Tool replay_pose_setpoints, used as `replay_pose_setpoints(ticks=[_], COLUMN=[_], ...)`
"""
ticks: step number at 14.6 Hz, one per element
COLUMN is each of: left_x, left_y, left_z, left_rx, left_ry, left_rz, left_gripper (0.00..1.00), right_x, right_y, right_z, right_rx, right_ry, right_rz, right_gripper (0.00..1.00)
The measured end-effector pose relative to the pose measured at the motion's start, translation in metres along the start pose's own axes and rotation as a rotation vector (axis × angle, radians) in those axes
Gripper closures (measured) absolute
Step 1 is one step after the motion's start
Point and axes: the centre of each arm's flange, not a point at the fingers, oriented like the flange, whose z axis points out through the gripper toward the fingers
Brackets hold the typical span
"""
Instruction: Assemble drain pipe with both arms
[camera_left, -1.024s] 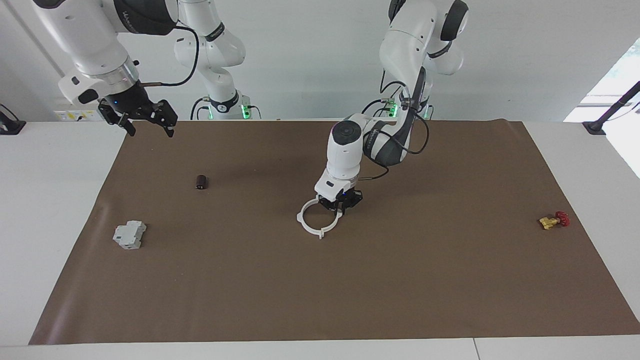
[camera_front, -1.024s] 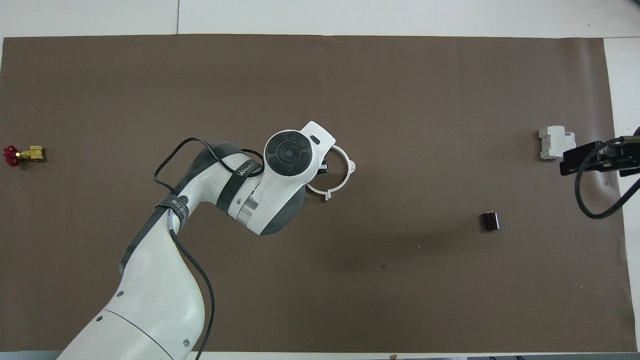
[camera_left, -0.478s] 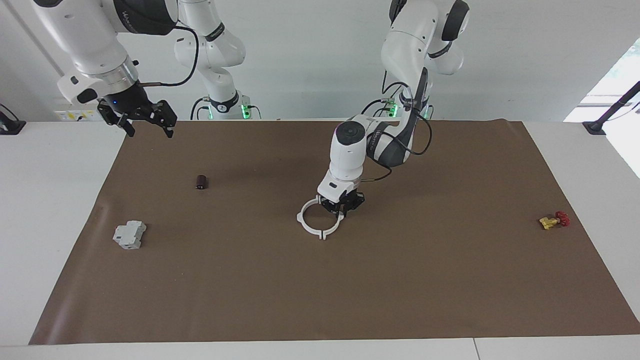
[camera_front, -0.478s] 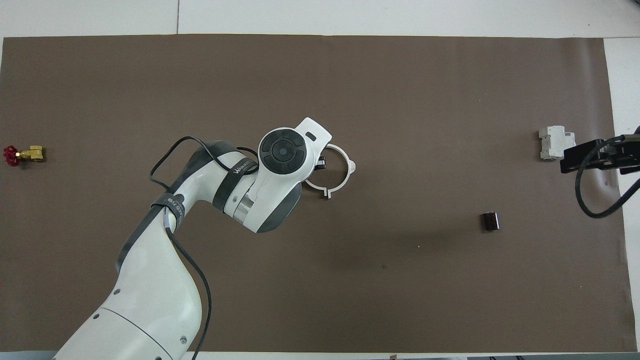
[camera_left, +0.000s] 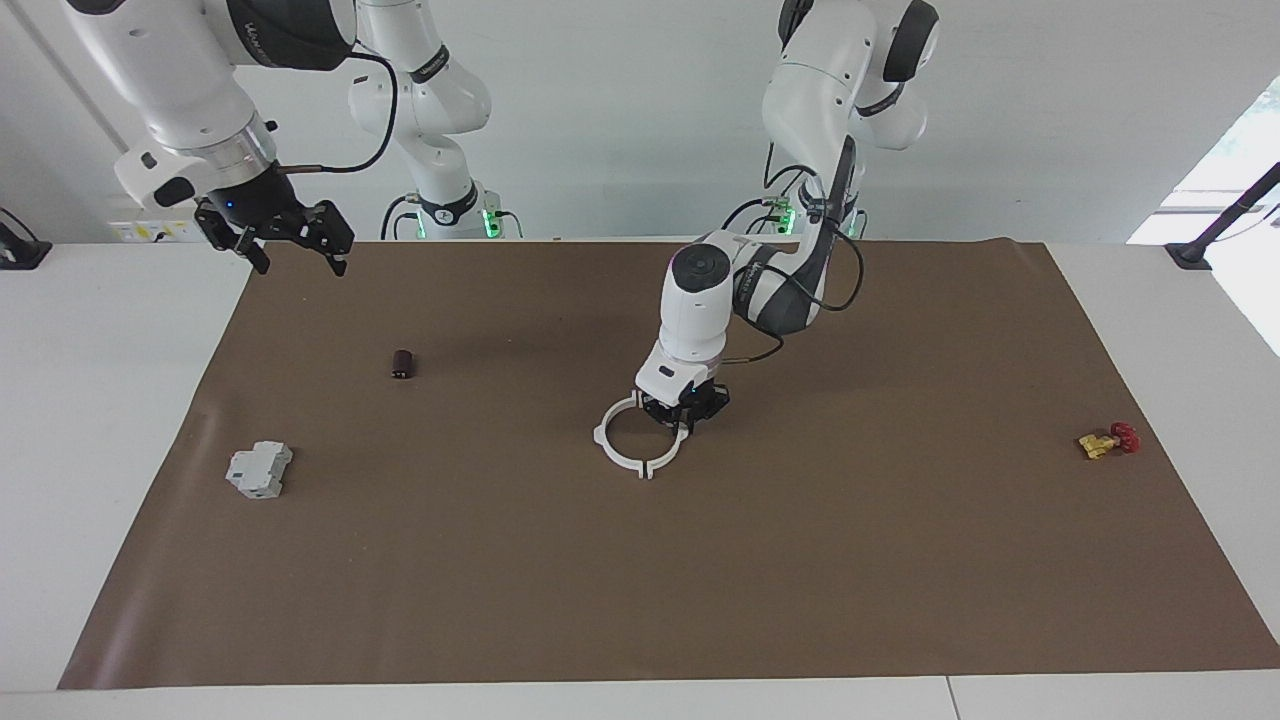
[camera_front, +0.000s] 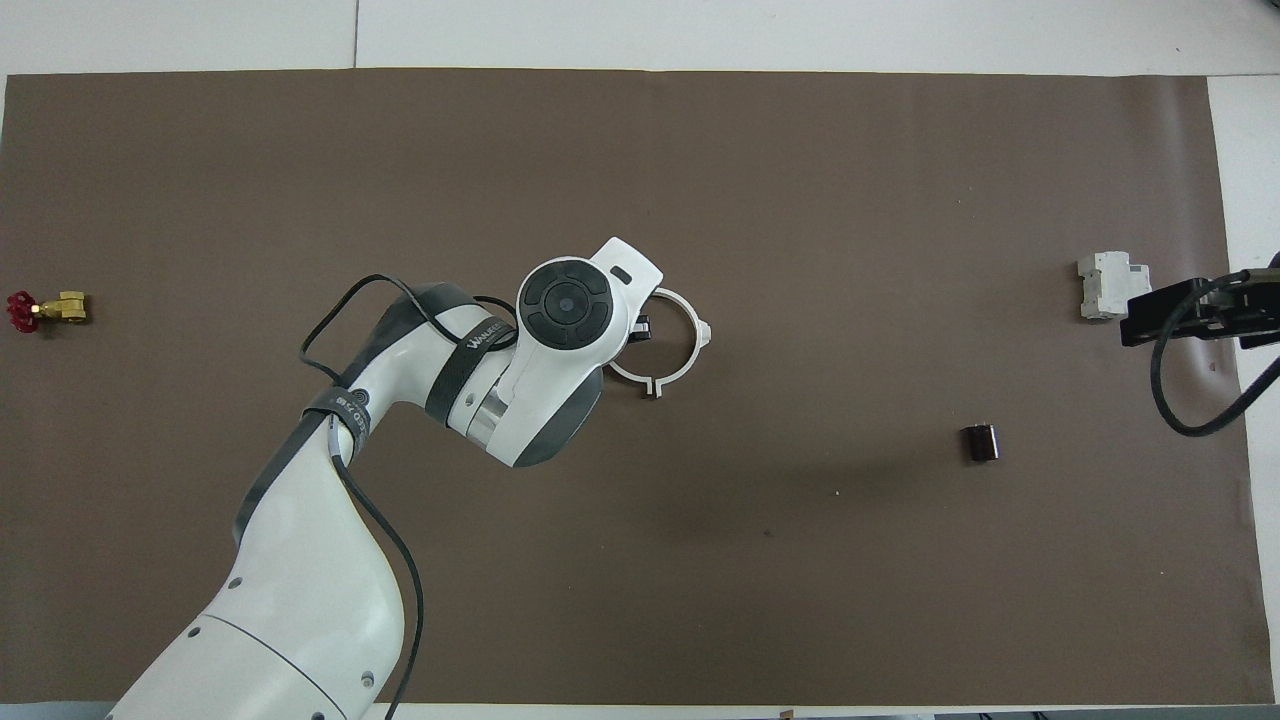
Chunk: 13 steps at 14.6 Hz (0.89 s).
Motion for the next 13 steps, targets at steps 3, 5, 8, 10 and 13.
replay_pose_setpoints(ticks=[3, 5, 8, 10, 13], left_x=[-0.0016, -0.0018, -0.0018, -0.0018, -0.0019], left_y=[0.0018, 0.0020, 0.0021, 0.0021, 0.0021], left_z=[0.0000, 0.0000, 0.0000, 0.0000, 0.0000], left_rx=[0.000, 0.000, 0.000, 0.000, 0.000], left_ry=[0.000, 0.000, 0.000, 0.000, 0.000], left_rz=[0.004, 0.004, 0.005, 0.005, 0.006], left_gripper=[0.80, 0.80, 0.80, 0.80, 0.80], right_x=[0.0000, 0.0000, 0.0000, 0.0000, 0.0000], right_y=[0.0000, 0.0000, 0.0000, 0.0000, 0.0000], right_z=[0.0000, 0.0000, 0.0000, 0.0000, 0.0000], right_rx=[0.000, 0.000, 0.000, 0.000, 0.000], right_ry=[0.000, 0.000, 0.000, 0.000, 0.000], right_rz=[0.000, 0.000, 0.000, 0.000, 0.000], right_gripper=[0.00, 0.00, 0.00, 0.00, 0.00])
